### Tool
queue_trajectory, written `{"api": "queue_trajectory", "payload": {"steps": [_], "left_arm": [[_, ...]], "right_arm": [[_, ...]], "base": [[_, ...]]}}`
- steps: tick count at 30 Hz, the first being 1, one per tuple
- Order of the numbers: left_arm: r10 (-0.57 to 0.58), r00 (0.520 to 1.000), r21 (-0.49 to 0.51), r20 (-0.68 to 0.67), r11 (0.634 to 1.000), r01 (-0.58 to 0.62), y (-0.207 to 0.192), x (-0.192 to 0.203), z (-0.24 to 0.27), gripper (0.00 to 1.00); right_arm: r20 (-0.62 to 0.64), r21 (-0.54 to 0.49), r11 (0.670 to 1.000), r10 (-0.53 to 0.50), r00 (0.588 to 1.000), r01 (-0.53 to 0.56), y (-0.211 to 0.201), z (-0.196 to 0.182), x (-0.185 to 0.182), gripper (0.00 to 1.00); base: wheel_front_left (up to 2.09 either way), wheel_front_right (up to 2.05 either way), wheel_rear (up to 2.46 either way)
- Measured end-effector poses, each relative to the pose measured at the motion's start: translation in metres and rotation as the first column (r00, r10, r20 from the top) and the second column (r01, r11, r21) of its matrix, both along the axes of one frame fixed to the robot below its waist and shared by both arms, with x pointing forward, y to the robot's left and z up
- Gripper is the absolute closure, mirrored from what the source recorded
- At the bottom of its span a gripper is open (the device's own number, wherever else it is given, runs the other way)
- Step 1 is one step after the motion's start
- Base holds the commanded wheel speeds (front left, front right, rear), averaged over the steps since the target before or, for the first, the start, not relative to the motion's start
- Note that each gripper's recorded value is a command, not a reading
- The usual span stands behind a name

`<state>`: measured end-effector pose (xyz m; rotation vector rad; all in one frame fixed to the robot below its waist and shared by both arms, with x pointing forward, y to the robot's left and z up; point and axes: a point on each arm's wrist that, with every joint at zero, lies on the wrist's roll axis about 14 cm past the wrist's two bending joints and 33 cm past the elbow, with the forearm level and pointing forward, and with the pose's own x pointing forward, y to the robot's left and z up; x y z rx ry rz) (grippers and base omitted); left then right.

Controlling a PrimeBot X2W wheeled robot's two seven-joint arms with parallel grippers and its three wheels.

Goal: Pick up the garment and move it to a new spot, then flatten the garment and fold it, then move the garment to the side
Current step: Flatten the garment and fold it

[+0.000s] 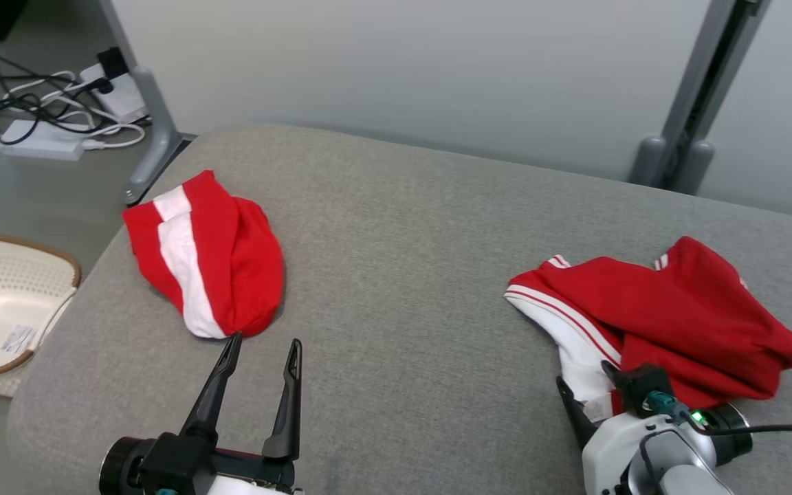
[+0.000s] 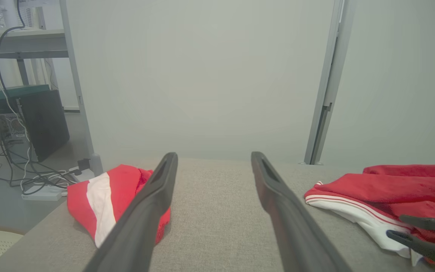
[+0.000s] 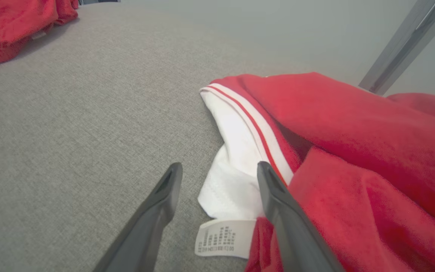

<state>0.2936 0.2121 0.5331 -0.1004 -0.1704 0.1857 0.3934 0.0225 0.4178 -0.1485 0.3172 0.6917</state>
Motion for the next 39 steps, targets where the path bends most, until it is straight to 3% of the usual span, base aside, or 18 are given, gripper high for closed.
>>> {"api": "queue_trajectory", "payload": {"steps": [8, 9, 10, 11, 19, 27, 32, 35, 39], "left_arm": [[0.049, 0.999, -0.014, 0.013, 0.999, -0.049, 0.008, -0.006, 0.006, 0.00], [0.052, 0.999, -0.016, 0.014, 0.999, -0.052, 0.009, -0.007, 0.006, 0.00], [0.058, 0.998, -0.016, 0.014, 0.998, -0.058, 0.010, -0.007, 0.006, 0.00], [0.060, 0.998, -0.017, 0.014, 0.998, -0.060, 0.010, -0.007, 0.006, 0.00], [0.073, 0.997, -0.009, 0.037, 0.997, -0.072, 0.013, -0.005, 0.014, 0.00], [0.057, 0.996, -0.003, 0.068, 0.998, -0.057, 0.010, -0.007, 0.022, 0.00], [0.038, 0.996, -0.009, 0.083, 0.999, -0.038, 0.005, -0.011, 0.024, 0.00], [0.014, 0.996, -0.017, 0.084, 1.000, -0.012, -0.003, -0.013, 0.023, 0.00], [-0.008, 0.996, -0.031, 0.084, 0.999, 0.011, -0.011, -0.017, 0.020, 0.00]], "right_arm": [[-0.103, -0.061, 0.998, -0.008, 0.995, 0.001, 0.001, -0.027, 0.004, 0.02], [-0.117, -0.072, 0.997, -0.011, 0.993, 0.002, 0.000, -0.031, 0.004, 0.26], [-0.126, -0.081, 0.997, -0.013, 0.992, 0.003, -0.001, -0.034, 0.004, 0.58], [-0.136, -0.089, 0.996, -0.015, 0.991, 0.003, -0.002, -0.037, 0.004, 1.00], [-0.092, -0.046, 0.999, 0.000, 0.996, -0.004, 0.008, -0.024, 0.011, 1.00], [0.012, 0.143, 0.988, 0.049, 0.999, -0.051, 0.042, 0.033, 0.012, 1.00], [0.116, 0.295, 0.944, 0.122, 0.986, -0.151, 0.077, 0.097, 0.005, 1.00], [0.202, 0.330, 0.915, 0.170, 0.965, -0.230, 0.097, 0.139, 0.003, 1.00], [0.311, 0.428, 0.847, 0.189, 0.932, -0.314, 0.114, 0.209, 0.003, 1.00]], "base": [[0.00, 0.00, 0.00], [0.00, 0.00, 0.00], [0.00, 0.00, 0.00], [0.00, 0.00, 0.00], [0.00, 0.00, 0.00], [0.00, 0.00, 0.00], [0.00, 0.00, 0.00], [0.00, 0.00, 0.00], [0.00, 0.00, 0.00]]}}
